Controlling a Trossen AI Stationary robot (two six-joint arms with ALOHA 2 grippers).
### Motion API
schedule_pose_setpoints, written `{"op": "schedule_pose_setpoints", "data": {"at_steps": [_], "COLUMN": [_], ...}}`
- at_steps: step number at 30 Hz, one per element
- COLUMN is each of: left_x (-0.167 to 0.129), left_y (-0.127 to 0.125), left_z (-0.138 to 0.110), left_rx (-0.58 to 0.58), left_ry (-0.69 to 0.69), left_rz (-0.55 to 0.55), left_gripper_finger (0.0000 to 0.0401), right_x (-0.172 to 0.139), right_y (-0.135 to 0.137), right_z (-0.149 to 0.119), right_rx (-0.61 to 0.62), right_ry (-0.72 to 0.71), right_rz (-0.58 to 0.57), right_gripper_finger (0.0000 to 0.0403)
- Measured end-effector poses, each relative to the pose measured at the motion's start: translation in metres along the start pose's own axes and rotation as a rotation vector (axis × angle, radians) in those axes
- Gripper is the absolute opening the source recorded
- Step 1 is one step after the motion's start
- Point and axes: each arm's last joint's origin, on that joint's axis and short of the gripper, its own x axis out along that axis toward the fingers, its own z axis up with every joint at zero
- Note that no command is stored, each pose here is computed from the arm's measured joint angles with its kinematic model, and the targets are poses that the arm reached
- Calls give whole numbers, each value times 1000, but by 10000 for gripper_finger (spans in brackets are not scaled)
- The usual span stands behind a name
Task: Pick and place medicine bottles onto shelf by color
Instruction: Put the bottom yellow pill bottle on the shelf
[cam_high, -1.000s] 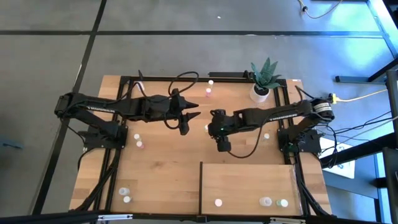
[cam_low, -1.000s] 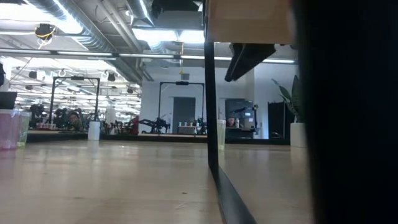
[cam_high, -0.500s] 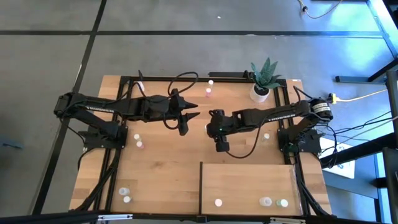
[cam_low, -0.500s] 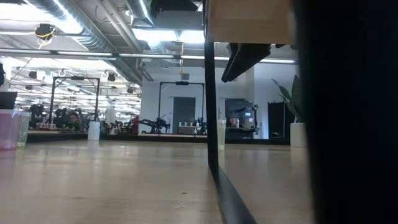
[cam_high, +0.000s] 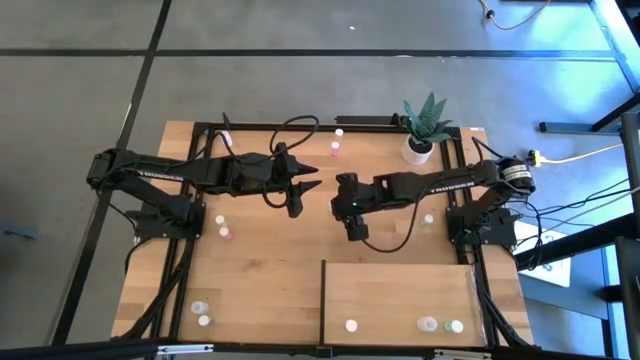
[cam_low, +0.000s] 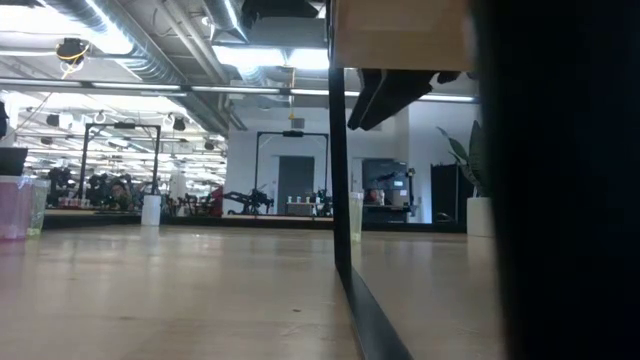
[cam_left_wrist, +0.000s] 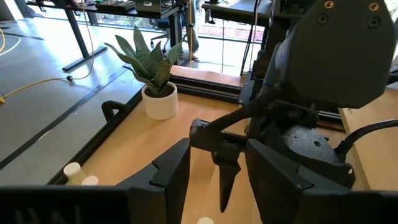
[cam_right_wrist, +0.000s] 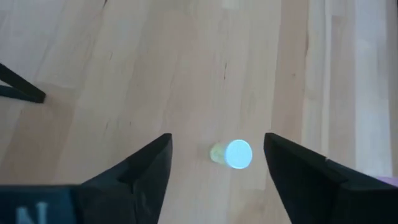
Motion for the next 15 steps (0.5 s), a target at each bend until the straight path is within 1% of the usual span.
{"op": "schedule_pose_setpoints", "data": {"at_steps": [3, 8, 15], "left_x": [0, 0, 0], "left_y": [0, 0, 0], "left_z": [0, 0, 0], "left_rx": [0, 0, 1], "left_ry": [0, 0, 4], "left_rz": [0, 0, 0], "left_gripper_finger": [147, 147, 147], "right_x": [1, 16, 38], "right_y": [-5, -11, -20], "right_z": [-1, -5, -14], "right_rx": [12, 62, 84], "right_ry": [3, 12, 73], "right_rz": [-3, 81, 77], "right_gripper_finger": [265, 266, 266]}}
